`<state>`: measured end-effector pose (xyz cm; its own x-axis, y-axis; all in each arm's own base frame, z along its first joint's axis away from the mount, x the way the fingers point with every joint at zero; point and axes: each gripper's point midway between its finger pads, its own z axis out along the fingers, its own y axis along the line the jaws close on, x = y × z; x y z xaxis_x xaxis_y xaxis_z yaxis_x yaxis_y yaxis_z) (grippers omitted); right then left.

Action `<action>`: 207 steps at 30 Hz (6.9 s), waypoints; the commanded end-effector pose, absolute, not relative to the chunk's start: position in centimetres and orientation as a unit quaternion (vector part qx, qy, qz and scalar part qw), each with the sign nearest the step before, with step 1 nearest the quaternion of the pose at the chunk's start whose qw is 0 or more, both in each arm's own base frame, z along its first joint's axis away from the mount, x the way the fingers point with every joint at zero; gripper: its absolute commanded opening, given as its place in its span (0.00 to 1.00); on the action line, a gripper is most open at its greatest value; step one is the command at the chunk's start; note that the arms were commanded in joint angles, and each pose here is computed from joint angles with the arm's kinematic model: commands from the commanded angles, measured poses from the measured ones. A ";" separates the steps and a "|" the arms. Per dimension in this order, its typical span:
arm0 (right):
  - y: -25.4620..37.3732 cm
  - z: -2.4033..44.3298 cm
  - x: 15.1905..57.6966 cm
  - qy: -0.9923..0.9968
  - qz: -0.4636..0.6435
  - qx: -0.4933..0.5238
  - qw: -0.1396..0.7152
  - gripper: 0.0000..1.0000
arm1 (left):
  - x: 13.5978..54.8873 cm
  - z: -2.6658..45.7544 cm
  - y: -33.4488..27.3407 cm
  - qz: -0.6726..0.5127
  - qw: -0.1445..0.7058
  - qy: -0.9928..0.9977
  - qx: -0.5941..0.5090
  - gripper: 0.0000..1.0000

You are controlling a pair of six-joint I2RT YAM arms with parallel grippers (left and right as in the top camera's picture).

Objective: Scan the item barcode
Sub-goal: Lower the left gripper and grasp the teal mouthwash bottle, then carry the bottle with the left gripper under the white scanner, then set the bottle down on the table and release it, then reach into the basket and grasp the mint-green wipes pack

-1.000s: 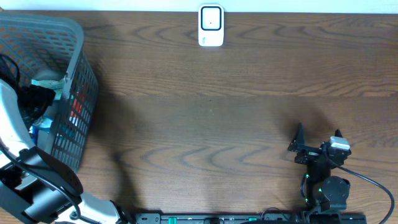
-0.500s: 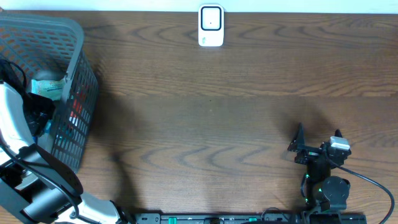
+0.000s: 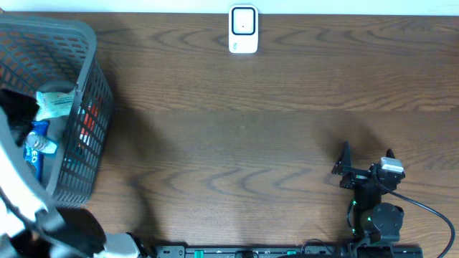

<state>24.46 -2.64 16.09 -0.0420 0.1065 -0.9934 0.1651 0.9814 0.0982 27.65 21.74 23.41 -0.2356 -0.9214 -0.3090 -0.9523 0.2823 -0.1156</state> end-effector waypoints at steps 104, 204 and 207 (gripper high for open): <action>-3.1 16.0 24.4 0.723 -0.032 0.096 0.684 0.99 | 35.3 37.0 -2.8 -0.189 0.269 0.902 -0.280 0.24; -3.1 16.0 24.4 0.723 -0.032 0.096 0.684 0.99 | 33.4 29.9 19.9 0.019 0.223 0.742 -0.632 0.98; -3.1 16.0 24.4 0.723 -0.032 0.096 0.684 0.99 | 35.6 26.2 21.1 0.019 0.189 0.723 -0.664 0.98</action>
